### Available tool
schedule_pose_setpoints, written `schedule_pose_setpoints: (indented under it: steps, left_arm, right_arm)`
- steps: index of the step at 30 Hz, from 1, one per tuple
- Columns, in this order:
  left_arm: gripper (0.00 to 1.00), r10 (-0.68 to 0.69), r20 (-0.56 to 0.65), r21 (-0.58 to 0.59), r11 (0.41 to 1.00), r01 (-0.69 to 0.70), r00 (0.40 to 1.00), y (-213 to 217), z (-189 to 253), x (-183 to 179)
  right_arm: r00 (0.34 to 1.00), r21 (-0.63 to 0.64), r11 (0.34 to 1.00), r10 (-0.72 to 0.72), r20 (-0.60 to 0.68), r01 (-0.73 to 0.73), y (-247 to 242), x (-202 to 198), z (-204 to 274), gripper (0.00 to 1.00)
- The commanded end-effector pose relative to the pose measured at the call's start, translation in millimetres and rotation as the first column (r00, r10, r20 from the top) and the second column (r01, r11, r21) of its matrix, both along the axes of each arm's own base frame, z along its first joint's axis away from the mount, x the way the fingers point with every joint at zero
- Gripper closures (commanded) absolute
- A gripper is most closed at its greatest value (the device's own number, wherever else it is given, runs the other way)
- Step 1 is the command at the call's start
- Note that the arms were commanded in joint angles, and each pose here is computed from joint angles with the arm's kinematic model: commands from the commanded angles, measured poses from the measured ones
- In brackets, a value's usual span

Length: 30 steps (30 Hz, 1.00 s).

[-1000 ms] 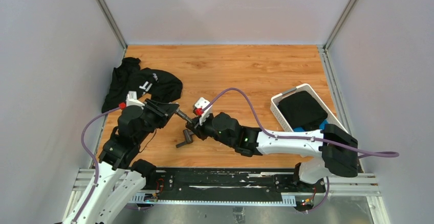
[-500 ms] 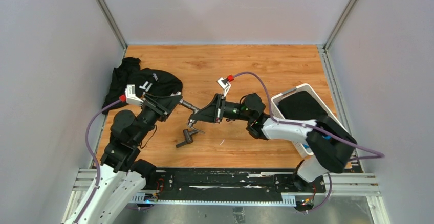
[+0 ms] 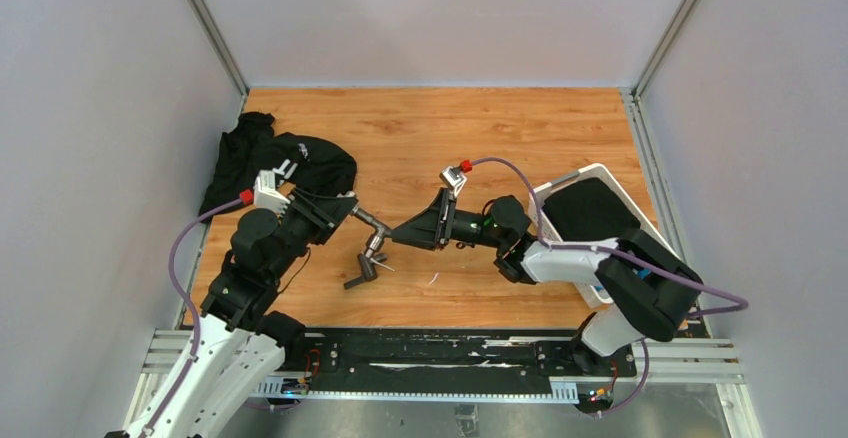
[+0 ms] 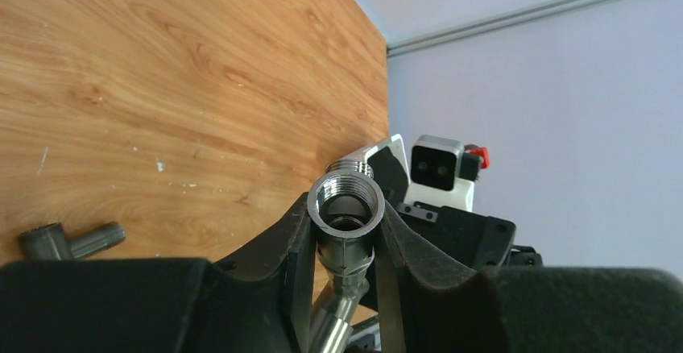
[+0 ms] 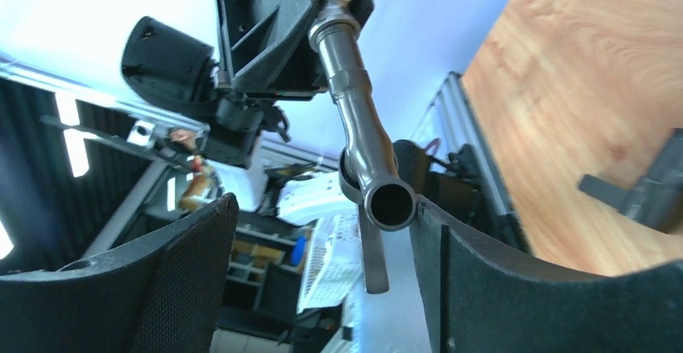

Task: Install the water faucets
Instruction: Screw the water faucet onto the adaptor.

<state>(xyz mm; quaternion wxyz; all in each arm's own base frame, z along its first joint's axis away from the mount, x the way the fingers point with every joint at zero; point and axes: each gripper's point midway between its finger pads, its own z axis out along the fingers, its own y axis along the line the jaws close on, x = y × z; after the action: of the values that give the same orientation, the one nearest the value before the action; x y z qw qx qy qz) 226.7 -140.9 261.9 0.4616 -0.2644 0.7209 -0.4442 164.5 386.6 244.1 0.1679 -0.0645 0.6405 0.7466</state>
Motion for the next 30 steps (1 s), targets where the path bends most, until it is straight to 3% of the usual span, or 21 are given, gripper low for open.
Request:
schedule_pose_setpoints:
  steps: [1, 4, 8, 11, 14, 17, 19, 21, 27, 30]
  left_arm:
    - [1.0, 0.06, 0.001, 0.067, 0.996, -0.06, 0.998, 16, -1, -1]
    - [1.0, 0.079, 0.002, 0.066, 0.995, -0.079, 0.997, 20, 3, -2]
    - [1.0, 0.103, -0.043, 0.078, 0.992, -0.1, 0.994, 24, 5, -4]
    - [1.0, 0.111, -0.098, 0.078, 0.992, -0.104, 0.989, 24, 7, -5]
    - [1.0, 0.109, -0.152, 0.078, 0.992, -0.098, 0.982, 21, 7, -3]
    - [1.0, 0.116, -0.198, 0.08, 0.992, -0.102, 0.973, 20, 11, -3]
    - [1.0, 0.125, -0.224, 0.091, 0.99, -0.107, 0.967, 22, 15, -4]
    - [1.0, 0.128, -0.235, 0.104, 0.989, -0.106, 0.964, 23, 23, -5]
    - [1.0, 0.092, -0.261, 0.077, 0.994, -0.074, 0.961, 15, 36, -7]
    - [1.0, 0.1, -0.271, 0.081, 0.993, -0.081, 0.957, 17, 37, -8]
  right_arm:
    - [0.987, -0.117, 0.983, -0.131, 0.091, 0.141, -13, 19, -10, 0.23]
    - [0.959, -0.304, 0.913, -0.227, 0.172, 0.271, -32, 32, -27, 0.17]
    - [0.854, -0.469, 0.74, -0.277, 0.44, 0.482, -76, 47, -23, 0.1]
    - [0.706, -0.479, 0.587, -0.239, 0.667, 0.652, -104, 57, -20, 0.1]
    - [0.469, -0.375, 0.521, -0.057, 0.881, 0.767, -108, 49, -5, 0.09]
    - [0.15, -0.222, 0.558, 0.173, 0.974, 0.8, -87, 21, 8, 0.09]
    - [-0.045, -0.144, 0.597, 0.289, 0.956, 0.789, -71, 1, 10, 0.09]
    - [-0.197, -0.094, 0.604, 0.399, 0.896, 0.792, -59, -8, 8, 0.09]
    - [-0.415, 0.034, 0.608, 0.498, 0.762, 0.793, -30, -20, 10, 0.09]
    - [-0.483, 0.104, 0.612, 0.497, 0.721, 0.784, -14, -22, 15, 0.08]
